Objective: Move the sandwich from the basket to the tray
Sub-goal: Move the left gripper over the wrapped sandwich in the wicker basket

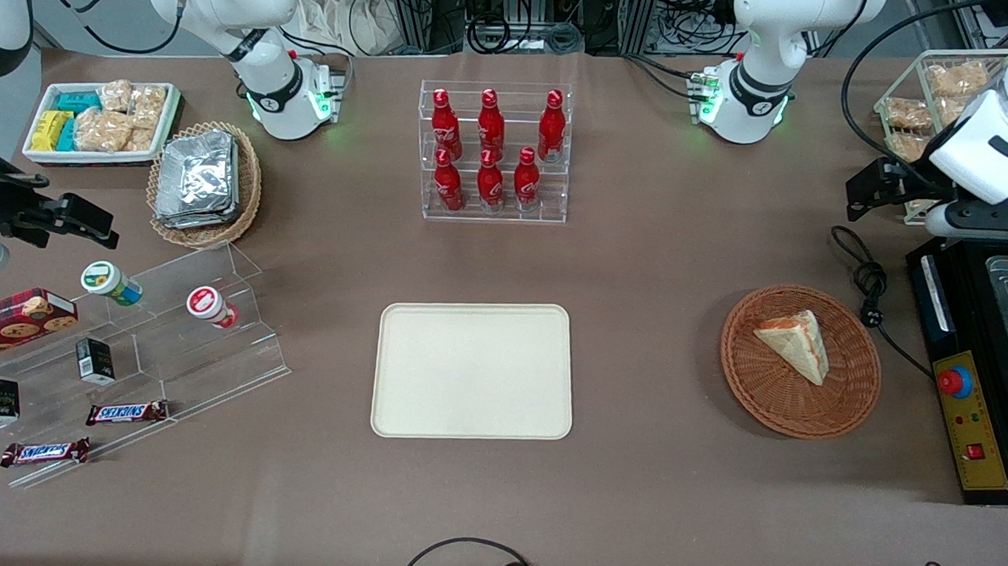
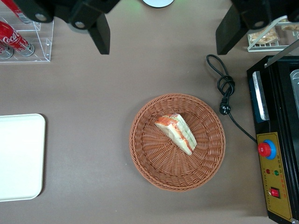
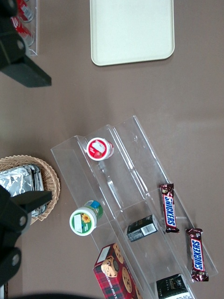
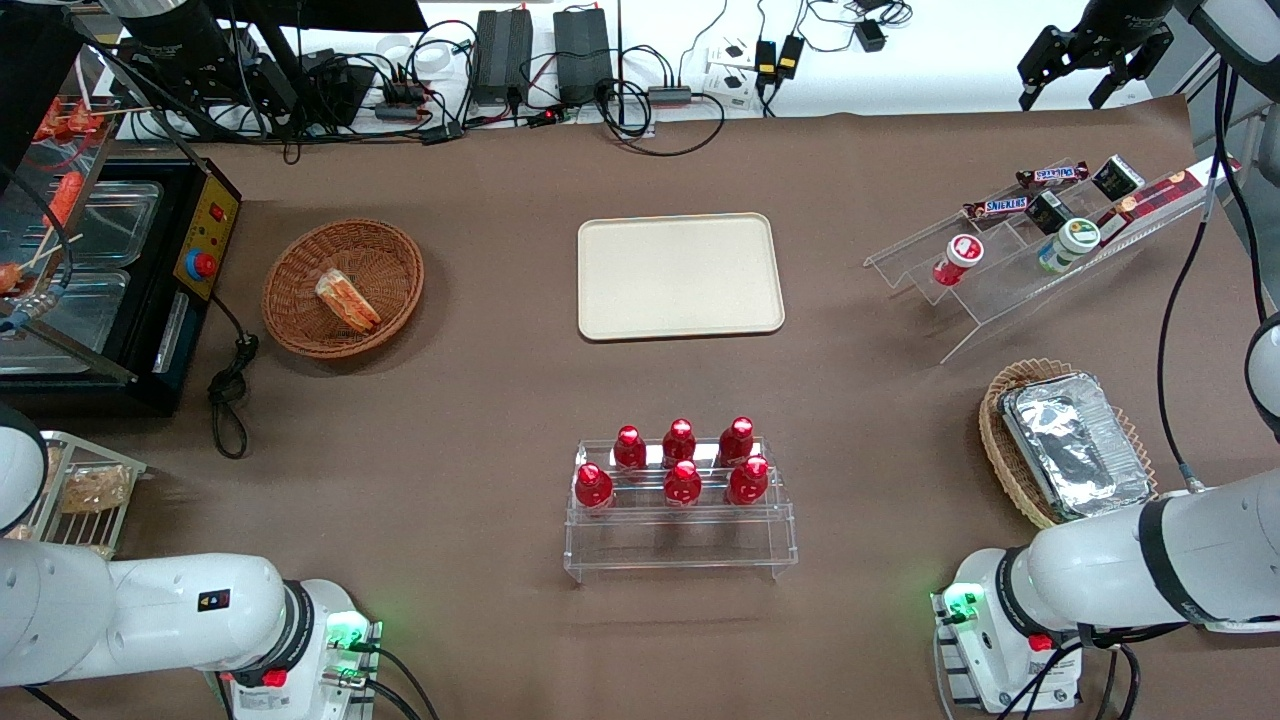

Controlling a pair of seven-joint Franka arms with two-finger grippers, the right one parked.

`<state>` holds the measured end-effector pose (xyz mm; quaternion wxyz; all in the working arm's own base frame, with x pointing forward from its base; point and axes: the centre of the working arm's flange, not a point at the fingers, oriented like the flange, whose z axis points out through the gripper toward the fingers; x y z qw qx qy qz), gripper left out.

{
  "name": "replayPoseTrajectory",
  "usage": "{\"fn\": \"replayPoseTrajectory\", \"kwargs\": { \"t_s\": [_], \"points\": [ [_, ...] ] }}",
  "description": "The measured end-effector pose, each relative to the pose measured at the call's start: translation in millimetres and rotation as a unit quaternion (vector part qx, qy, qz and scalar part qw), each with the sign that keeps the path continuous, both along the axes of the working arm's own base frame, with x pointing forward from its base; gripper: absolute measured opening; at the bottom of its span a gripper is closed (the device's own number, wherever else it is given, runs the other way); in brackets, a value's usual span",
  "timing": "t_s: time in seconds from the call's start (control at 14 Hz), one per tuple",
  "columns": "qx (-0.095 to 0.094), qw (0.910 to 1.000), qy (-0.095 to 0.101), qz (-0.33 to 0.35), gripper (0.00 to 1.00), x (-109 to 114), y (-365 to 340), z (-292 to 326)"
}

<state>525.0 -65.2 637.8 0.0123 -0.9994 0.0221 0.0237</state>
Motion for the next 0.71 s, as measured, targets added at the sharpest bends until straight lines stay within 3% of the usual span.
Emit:
{"fn": "replayPoseTrajectory", "kwargs": {
  "t_s": [0.43, 0.71],
  "points": [
    [0.004, 1.0000, 0.004, 0.007, 1.00, 4.4, 9.2, -4.9],
    [0.007, 0.9993, 0.008, 0.036, 1.00, 25.7, 44.7, -42.5]
  ]
}}
